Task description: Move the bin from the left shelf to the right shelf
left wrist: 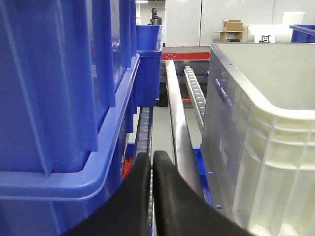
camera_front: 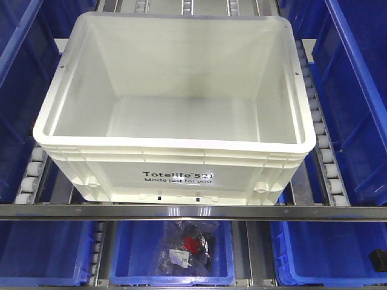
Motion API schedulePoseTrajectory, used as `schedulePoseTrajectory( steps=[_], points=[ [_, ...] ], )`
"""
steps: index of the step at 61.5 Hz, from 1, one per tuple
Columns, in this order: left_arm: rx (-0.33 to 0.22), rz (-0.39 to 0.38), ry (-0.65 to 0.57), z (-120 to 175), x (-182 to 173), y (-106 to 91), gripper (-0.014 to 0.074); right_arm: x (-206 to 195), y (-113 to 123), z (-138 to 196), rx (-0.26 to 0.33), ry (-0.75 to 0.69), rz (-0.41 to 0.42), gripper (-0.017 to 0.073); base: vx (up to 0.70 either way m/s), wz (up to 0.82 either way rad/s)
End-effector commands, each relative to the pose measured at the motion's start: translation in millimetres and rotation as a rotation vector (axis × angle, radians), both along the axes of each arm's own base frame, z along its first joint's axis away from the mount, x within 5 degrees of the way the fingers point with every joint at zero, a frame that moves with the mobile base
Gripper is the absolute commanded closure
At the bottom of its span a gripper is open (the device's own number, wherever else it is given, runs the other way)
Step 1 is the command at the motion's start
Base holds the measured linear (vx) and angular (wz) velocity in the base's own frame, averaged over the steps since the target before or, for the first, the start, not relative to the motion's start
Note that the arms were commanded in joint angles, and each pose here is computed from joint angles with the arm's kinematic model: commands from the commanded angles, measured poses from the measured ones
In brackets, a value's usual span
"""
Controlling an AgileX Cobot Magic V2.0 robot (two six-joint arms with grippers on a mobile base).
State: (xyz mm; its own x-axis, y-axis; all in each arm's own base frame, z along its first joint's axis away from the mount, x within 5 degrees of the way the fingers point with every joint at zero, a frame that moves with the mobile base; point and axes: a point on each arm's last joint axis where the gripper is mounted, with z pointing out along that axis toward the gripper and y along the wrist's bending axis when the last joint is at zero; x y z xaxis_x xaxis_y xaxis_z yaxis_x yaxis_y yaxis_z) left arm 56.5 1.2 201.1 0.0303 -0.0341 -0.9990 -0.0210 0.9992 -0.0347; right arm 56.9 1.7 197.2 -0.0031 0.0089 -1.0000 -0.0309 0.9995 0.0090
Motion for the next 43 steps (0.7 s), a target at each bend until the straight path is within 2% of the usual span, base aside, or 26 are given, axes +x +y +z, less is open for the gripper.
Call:
schedulePoseTrajectory(
  steps=[1, 38, 43],
  points=[
    [0.0, -0.006, -0.104, 13.4, -2.4, -0.3, 0.0601, -0.5, -0.3, 3.3, -0.001, -0.077, -0.005, 0.0567, 0.0, 0.0],
    [0.0, -0.006, -0.104, 13.4, -2.4, -0.3, 0.0601, -0.5, -0.3, 3.3, 0.004, -0.077, -0.004, 0.0567, 0.0, 0.0],
    [0.0, -0.005, -0.114, 14.3, -2.5, -0.3, 0.0601, -0.7, -0.3, 5.4, -0.015, -0.1, -0.005, 0.0567, 0.0, 0.0]
  ],
)
